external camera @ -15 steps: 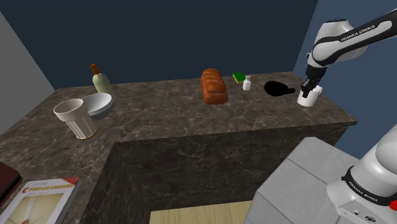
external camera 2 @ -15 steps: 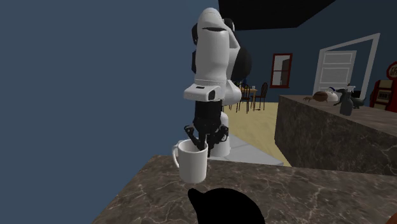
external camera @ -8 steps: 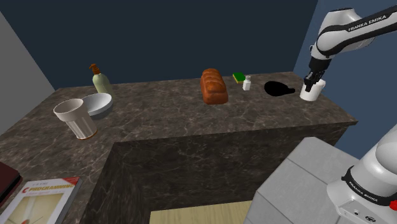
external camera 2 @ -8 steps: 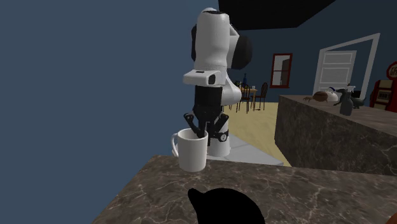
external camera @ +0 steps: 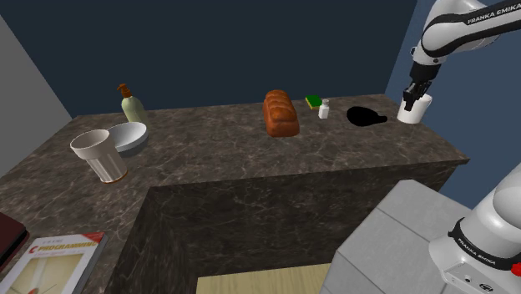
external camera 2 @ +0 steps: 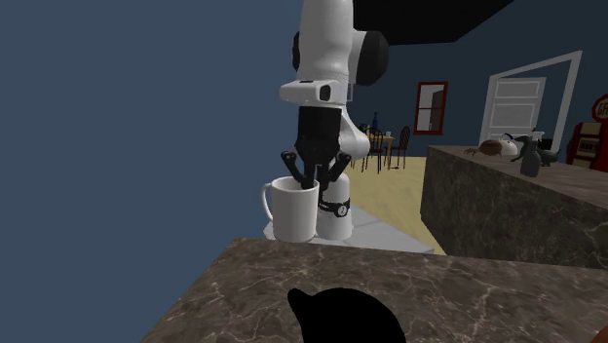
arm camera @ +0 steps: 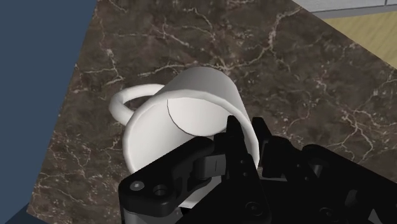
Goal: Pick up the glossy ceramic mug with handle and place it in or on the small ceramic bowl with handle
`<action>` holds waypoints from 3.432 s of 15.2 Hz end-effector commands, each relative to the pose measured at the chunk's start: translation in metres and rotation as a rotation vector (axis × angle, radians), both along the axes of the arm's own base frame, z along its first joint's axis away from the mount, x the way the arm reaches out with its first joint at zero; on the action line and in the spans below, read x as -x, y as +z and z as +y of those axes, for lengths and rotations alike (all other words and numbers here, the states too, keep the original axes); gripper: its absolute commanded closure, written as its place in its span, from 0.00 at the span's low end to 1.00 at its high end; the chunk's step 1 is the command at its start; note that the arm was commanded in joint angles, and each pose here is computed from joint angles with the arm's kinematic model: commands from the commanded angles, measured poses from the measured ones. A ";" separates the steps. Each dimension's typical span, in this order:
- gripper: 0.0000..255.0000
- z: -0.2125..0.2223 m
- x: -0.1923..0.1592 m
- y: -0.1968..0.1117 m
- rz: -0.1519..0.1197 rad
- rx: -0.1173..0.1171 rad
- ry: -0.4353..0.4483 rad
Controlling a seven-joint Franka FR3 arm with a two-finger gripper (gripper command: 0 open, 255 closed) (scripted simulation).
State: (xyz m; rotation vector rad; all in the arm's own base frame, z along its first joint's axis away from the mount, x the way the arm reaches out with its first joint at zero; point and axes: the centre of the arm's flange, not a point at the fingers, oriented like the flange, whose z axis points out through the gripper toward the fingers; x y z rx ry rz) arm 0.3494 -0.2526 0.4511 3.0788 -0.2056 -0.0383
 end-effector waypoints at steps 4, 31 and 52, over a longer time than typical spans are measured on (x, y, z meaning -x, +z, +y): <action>1.00 0.000 0.001 0.027 0.000 0.000 0.000; 1.00 -0.017 -0.171 0.031 0.000 0.000 0.000; 0.00 -0.017 -0.171 -0.018 0.000 0.000 0.000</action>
